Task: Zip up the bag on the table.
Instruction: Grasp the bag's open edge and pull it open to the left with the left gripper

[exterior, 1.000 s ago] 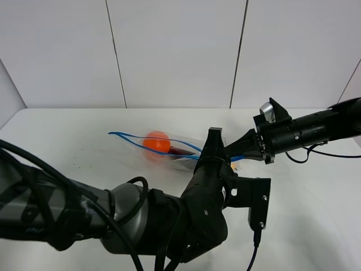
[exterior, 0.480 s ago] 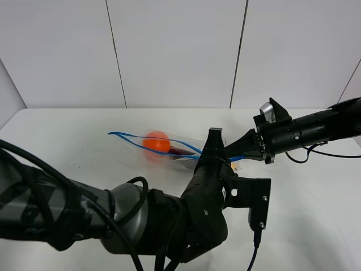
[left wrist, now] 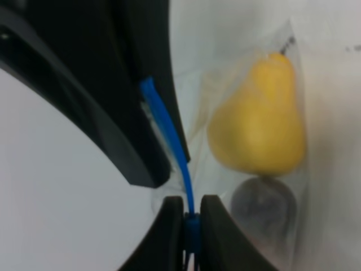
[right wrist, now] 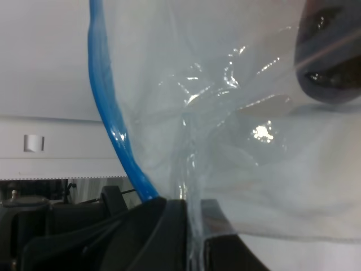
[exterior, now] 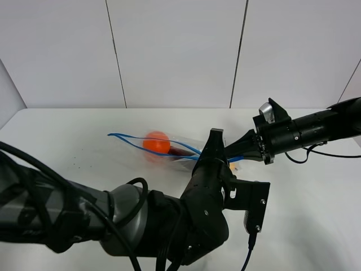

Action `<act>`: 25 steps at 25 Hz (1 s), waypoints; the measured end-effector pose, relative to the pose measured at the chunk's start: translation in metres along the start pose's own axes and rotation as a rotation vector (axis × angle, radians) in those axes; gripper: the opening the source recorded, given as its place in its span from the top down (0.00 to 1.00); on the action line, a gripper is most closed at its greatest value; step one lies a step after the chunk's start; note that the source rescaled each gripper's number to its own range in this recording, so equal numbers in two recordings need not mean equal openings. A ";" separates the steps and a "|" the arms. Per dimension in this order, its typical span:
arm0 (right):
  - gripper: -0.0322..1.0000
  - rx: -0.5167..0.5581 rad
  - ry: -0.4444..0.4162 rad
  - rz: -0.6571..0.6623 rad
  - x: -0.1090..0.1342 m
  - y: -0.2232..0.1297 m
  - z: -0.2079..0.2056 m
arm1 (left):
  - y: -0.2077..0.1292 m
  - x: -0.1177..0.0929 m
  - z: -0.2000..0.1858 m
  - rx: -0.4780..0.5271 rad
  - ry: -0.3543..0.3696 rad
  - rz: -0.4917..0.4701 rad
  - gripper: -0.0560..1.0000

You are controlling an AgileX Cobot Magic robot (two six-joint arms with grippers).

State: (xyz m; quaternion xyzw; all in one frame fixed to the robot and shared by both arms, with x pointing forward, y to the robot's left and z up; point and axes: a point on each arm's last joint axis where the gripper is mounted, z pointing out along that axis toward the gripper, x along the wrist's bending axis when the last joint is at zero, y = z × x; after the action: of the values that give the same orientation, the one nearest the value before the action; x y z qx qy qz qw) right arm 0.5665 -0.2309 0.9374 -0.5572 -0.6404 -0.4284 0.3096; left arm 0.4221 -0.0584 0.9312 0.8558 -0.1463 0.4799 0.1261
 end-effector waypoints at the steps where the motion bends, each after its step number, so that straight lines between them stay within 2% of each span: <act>1: 0.97 0.003 0.005 0.001 0.000 0.000 0.000 | 0.000 0.002 -0.002 0.000 0.001 -0.007 0.95; 8: 0.97 0.008 0.037 -0.002 0.006 -0.001 -0.001 | -0.004 0.016 -0.013 -0.005 0.011 -0.045 0.95; 14: 0.97 0.009 0.011 -0.007 0.004 -0.001 -0.001 | -0.025 0.006 -0.009 0.041 -0.022 0.014 0.95; 25: 0.97 0.032 -0.008 -0.018 0.002 -0.003 -0.001 | -0.077 -0.006 -0.012 0.169 -0.071 0.027 0.95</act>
State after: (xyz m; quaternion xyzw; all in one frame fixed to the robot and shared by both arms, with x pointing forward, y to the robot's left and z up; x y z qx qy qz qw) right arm 0.5629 -0.2313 0.9393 -0.5481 -0.6533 -0.4187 0.3122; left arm 0.4385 0.0177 0.9262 0.8777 -0.1213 0.4617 0.0415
